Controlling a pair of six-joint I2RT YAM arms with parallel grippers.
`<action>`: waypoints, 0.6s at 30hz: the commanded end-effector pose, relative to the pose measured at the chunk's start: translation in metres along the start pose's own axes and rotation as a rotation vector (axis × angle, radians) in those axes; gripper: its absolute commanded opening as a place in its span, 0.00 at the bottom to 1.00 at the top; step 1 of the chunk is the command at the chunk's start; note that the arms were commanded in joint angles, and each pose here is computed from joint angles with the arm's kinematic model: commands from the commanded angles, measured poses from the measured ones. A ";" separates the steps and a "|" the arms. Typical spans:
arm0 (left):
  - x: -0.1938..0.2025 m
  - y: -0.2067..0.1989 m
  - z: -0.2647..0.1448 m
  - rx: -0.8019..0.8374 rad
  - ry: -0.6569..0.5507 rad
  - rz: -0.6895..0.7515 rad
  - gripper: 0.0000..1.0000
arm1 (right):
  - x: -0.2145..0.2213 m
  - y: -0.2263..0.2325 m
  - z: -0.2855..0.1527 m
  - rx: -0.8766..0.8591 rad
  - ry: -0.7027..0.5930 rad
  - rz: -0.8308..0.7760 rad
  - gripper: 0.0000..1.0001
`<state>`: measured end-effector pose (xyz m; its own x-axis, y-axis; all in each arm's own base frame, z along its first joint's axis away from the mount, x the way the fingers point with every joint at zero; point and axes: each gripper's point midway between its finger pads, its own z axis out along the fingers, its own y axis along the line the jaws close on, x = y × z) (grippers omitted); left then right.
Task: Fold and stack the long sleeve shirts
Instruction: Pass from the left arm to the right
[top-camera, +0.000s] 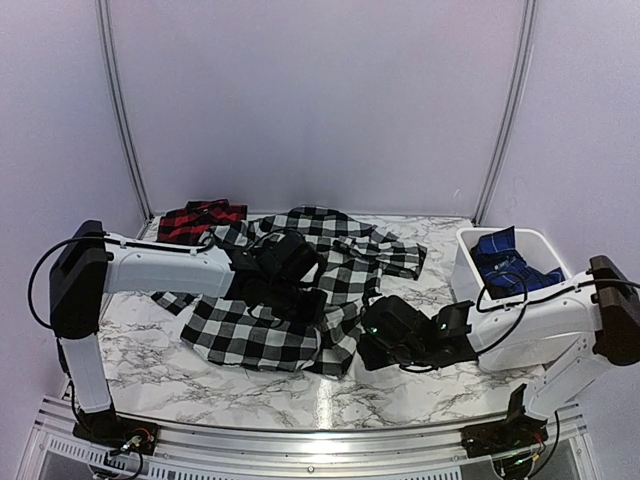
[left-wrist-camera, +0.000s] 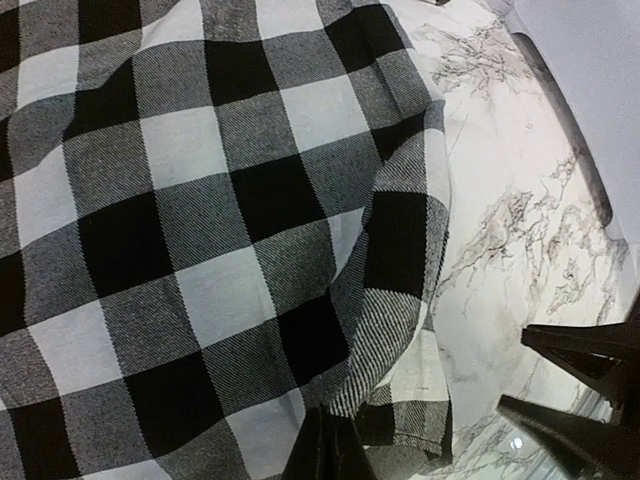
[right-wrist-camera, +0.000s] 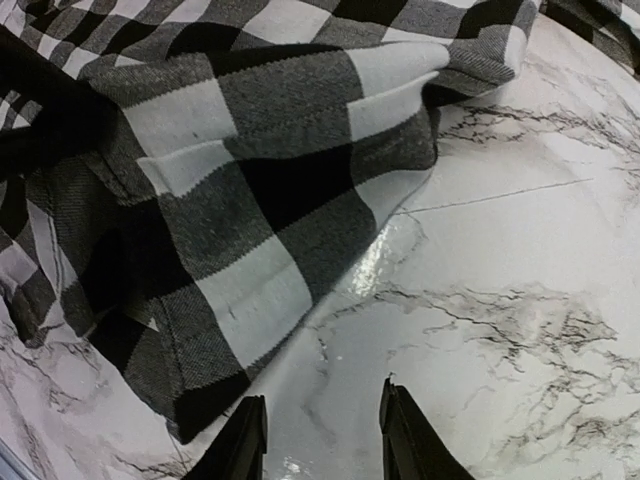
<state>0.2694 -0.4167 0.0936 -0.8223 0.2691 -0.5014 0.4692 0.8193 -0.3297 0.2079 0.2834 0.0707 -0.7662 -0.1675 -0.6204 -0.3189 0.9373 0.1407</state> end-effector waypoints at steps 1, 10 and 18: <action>-0.003 -0.034 -0.014 0.190 0.010 0.009 0.00 | -0.028 0.039 -0.001 -0.092 -0.102 -0.022 0.42; -0.001 -0.052 -0.022 0.328 0.033 -0.026 0.00 | -0.034 0.055 0.014 -0.081 -0.140 -0.031 0.53; 0.000 -0.055 -0.023 0.379 0.044 -0.054 0.00 | -0.036 0.061 0.015 -0.063 -0.169 -0.016 0.53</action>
<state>0.2379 -0.4453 0.1065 -0.8638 0.2822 -0.4174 0.4924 0.6483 -0.5808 0.2193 0.3347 0.0706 -0.6936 -0.1759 -0.6985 -0.3801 0.9131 0.1476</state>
